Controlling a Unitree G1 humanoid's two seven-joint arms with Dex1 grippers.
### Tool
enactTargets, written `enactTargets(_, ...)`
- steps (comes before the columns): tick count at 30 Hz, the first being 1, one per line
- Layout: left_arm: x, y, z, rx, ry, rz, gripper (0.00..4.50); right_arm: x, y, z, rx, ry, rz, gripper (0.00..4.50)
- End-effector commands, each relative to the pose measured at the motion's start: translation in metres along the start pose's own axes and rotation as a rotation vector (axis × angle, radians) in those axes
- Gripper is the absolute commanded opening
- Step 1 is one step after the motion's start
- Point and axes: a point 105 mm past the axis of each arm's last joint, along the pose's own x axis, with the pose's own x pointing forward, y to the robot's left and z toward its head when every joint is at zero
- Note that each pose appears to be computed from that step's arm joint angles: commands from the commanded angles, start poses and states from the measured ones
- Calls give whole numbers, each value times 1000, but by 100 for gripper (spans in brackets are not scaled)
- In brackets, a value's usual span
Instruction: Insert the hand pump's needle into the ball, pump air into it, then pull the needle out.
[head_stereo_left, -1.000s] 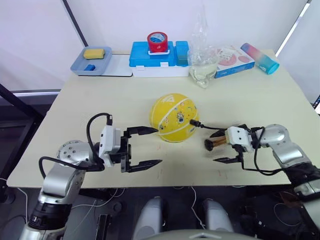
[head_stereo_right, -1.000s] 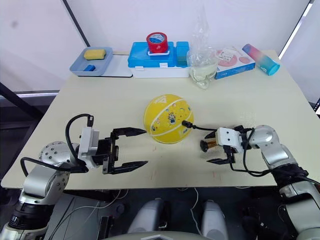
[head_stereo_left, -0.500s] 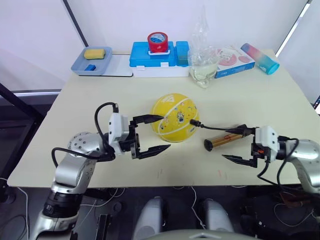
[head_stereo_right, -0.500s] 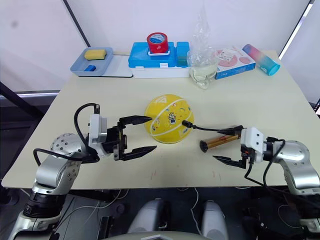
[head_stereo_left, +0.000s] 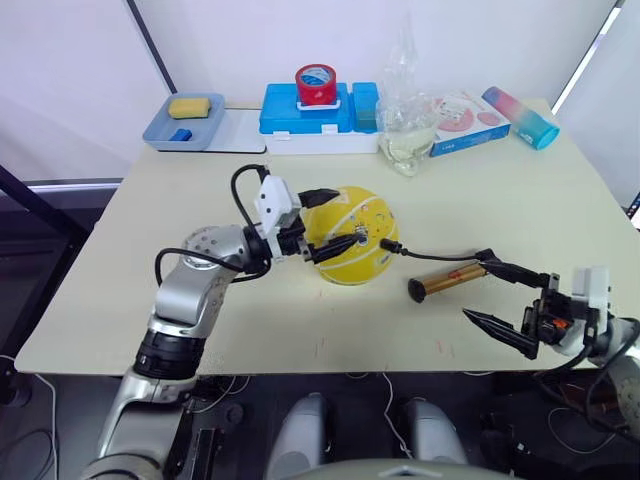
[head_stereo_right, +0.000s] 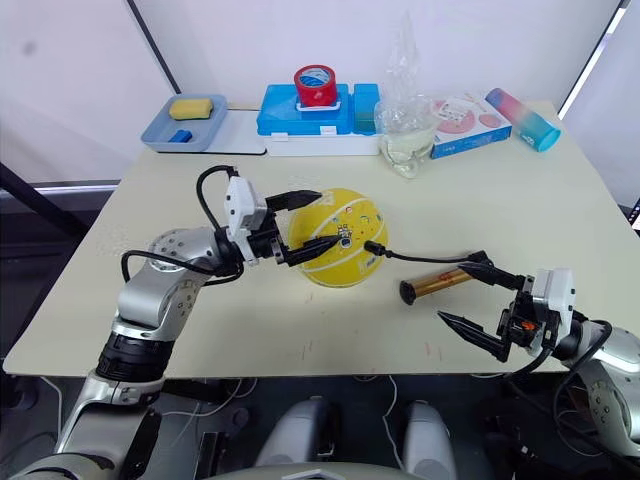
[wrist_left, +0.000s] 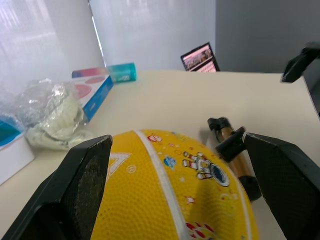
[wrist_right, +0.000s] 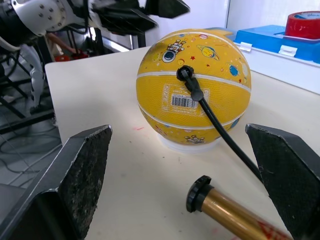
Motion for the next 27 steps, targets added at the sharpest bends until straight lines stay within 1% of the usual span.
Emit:
enactTargets(1, 9, 4, 2, 10, 22, 38, 450, -2, 1, 14, -26, -44, -15, 448)
enactTargets(4, 15, 5, 0, -5, 38, 55, 450, -2, 2, 15, -23, -44, -18, 448)
enactTargets(9, 18, 6, -14, -32, 105, 78, 450, 0, 2, 15, -20, -37, -14, 448)
enactTargets(16, 19, 5, -23, -49, 113, 92, 450, 18, -2, 12, -5, -2, -10, 448)
enactTargets(19, 19, 5, -26, -55, 114, 96, 450, 31, -5, 12, -2, 9, 14, 448)
enactTargets(23, 18, 5, -32, -59, 120, 95, 450, 59, -10, 10, -33, 57, 44, 448)
enactTargets(27, 19, 4, -35, -57, 124, 92, 450, 85, -17, 10, -57, 106, 35, 448)
